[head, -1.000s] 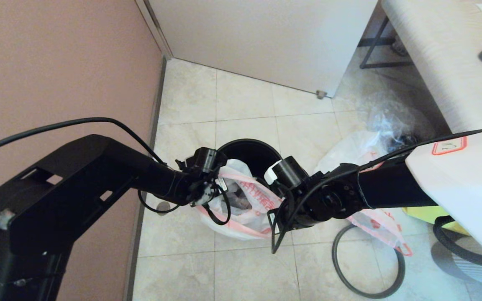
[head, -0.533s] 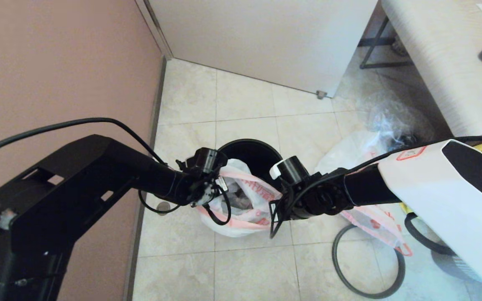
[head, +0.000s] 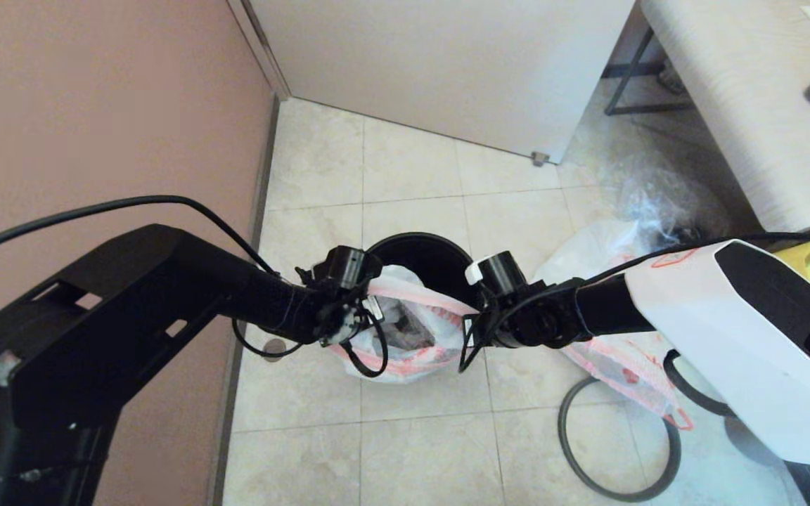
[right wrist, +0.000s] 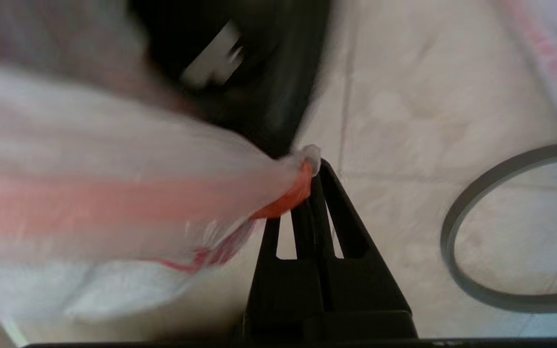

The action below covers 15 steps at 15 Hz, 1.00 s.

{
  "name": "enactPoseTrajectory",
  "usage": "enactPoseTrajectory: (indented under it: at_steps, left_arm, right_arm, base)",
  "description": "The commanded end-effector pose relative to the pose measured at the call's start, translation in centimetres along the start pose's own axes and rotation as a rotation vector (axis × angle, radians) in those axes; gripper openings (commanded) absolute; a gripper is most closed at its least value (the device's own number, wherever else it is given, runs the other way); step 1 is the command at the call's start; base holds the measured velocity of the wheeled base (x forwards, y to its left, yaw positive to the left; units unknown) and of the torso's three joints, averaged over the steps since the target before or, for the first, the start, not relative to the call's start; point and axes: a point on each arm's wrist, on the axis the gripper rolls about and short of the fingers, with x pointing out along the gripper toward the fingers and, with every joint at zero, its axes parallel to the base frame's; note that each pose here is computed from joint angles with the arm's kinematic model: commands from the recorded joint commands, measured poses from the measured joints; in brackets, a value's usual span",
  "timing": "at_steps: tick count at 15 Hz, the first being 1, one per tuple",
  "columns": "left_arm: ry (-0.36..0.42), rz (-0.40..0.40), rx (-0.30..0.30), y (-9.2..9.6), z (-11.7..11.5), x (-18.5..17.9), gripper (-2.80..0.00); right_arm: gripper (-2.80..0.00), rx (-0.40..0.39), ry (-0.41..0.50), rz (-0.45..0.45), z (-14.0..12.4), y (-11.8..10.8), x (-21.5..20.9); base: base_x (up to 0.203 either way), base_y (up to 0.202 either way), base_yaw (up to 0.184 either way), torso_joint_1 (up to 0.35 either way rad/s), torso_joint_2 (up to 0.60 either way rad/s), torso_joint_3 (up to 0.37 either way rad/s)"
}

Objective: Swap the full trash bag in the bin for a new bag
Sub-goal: Put the new garbage bag on the trash can

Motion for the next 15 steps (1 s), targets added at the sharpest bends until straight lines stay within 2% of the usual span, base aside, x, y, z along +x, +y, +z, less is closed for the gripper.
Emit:
enactPoseTrajectory:
  at_steps: [1, 4, 8, 12, 15]
  left_arm:
    - [-0.006, -0.005, -0.008, 0.0, 0.2, -0.3, -2.8]
    - [0.022, -0.008, 0.003, 0.0, 0.0, -0.5, -2.8]
    - [0.08, -0.052, 0.019, -0.2, -0.8, -0.7, -2.8]
    - [0.182, -0.1, 0.051, 0.0, -2.3, -0.4, -2.8]
    - [0.238, -0.127, 0.112, 0.4, -3.3, -0.1, -2.8]
  right_arm:
    - [-2.8, 0.031, -0.016, -0.01, 0.5, -0.4, 0.5]
    - [-2.8, 0.084, -0.074, -0.008, 2.5, -1.2, 0.4]
    - [-2.8, 0.13, -0.177, 0.008, 5.7, -2.0, -0.3]
    - [-2.8, 0.126, -0.183, 0.045, 6.1, -2.0, -0.5]
    - [-2.8, 0.125, -0.197, 0.075, 6.4, -1.9, -0.5]
  base:
    - [0.0, 0.0, 0.0, 0.0, 0.0, 0.0]
    - [0.0, 0.0, 0.0, 0.0, 0.0, 0.0]
    - [0.0, 0.0, 0.0, 0.0, 0.0, 0.0]
    - [0.0, 0.0, 0.0, 0.0, 0.0, 0.0]
    - [0.0, 0.0, 0.0, 0.0, 0.0, 0.0]
